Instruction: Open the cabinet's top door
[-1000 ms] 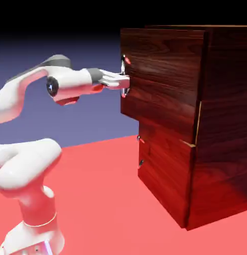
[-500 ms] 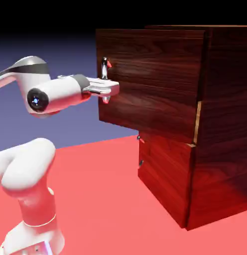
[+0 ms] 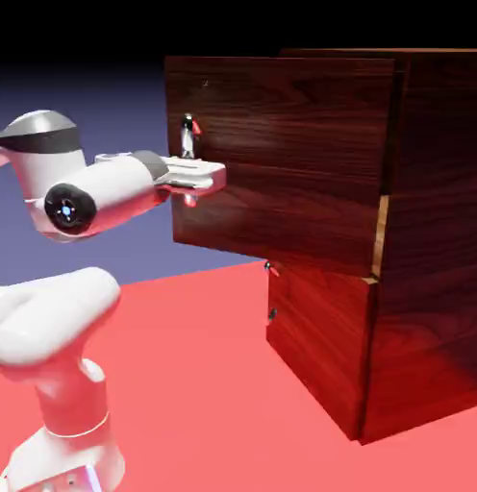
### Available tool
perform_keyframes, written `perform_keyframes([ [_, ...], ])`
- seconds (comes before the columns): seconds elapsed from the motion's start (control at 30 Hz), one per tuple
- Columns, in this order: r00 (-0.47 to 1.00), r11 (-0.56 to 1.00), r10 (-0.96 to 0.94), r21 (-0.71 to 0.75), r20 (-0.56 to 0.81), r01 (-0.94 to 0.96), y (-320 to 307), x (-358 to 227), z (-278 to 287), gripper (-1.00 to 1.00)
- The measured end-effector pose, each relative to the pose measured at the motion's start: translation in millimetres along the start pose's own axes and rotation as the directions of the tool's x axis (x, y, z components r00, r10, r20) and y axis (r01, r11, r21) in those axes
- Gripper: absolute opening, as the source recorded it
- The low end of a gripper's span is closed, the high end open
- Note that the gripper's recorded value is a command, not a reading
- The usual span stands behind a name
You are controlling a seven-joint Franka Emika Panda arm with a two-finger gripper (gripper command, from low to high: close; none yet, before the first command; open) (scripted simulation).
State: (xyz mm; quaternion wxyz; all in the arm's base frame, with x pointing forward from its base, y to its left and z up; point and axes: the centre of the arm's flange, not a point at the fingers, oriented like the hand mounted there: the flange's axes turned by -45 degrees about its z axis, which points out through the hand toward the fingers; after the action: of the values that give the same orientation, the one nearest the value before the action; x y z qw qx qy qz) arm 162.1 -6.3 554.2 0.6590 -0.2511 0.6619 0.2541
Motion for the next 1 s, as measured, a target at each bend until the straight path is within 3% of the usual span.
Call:
perform_keyframes([
  [0.37, 1.000, 1.000, -0.007, -0.003, 0.002, 0.007, 1, -3, -3, -1.00],
  [1.0, 1.000, 0.960, -0.006, -0.281, 0.001, 0.006, -54, -1, -84, -1.00],
])
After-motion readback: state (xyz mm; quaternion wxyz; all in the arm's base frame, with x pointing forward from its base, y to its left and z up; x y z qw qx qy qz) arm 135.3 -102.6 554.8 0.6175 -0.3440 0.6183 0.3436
